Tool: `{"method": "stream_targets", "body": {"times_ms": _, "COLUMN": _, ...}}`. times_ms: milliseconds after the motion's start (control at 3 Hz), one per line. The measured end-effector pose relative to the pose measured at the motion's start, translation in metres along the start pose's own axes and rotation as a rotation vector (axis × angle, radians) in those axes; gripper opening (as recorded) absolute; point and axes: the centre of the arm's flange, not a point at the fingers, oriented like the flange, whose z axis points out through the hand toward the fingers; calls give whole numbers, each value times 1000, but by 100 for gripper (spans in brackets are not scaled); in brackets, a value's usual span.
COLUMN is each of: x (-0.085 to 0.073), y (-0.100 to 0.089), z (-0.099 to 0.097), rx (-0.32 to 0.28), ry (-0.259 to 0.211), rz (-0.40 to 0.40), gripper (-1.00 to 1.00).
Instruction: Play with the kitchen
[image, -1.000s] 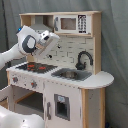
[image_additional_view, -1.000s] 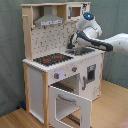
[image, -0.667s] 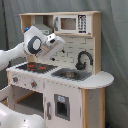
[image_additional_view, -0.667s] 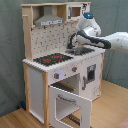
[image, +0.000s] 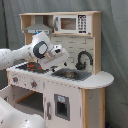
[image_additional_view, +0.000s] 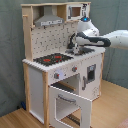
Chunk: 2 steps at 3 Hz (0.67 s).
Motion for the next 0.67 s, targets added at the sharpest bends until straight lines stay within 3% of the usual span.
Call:
{"method": "stream_targets", "body": {"times_ms": 333, "x": 3, "y": 10, "z": 14, "rx": 43, "ry": -104, "rz": -17, "gripper": 100}}
{"method": "stream_targets", "body": {"times_ms": 667, "x": 11, "y": 20, "z": 29, "rx": 85, "ry": -168, "rz": -48, "gripper": 100}}
